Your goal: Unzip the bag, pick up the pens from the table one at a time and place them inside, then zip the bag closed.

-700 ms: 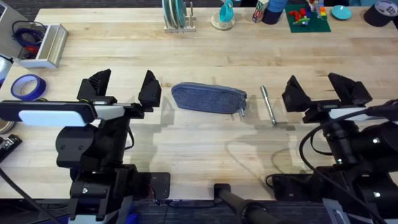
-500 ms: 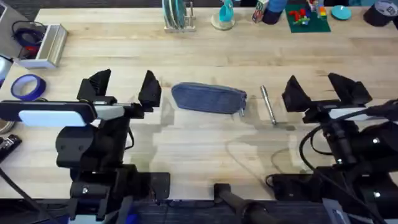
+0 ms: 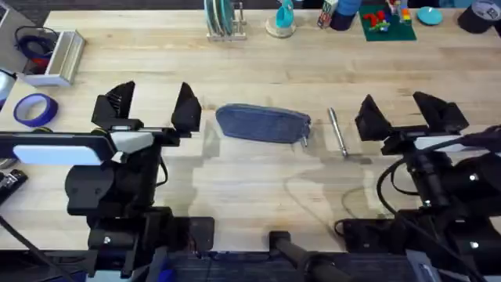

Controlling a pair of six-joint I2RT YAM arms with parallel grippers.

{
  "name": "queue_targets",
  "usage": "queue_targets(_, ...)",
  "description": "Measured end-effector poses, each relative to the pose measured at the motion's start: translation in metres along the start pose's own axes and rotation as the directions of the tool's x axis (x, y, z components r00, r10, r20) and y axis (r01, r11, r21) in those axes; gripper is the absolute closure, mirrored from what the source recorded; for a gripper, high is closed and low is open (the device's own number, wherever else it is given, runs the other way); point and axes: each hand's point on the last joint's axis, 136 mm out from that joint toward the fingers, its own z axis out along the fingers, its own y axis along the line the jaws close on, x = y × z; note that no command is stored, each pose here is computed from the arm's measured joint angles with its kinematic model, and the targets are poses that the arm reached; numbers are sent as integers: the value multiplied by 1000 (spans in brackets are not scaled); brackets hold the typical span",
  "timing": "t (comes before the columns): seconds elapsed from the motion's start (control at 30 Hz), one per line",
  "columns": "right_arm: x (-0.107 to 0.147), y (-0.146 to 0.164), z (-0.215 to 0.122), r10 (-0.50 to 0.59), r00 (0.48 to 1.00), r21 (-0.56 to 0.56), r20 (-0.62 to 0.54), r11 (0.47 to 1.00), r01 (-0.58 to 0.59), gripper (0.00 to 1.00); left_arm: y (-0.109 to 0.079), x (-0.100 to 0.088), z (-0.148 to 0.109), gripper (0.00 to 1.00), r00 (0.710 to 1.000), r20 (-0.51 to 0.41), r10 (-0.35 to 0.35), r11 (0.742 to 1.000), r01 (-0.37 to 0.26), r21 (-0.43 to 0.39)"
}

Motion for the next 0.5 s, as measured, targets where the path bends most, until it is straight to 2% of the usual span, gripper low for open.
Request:
queue_targets(0.27,-1,0,-2,46,999,0,-17,999,-46,6,0,-2,-1,6,1000,-5,0,1000,0,0)
queue_targets(0.5,-25,1,-14,58,998,-1,-32,998,-58,6,0,-34,-6,7,999,43,1,1000,-1,0)
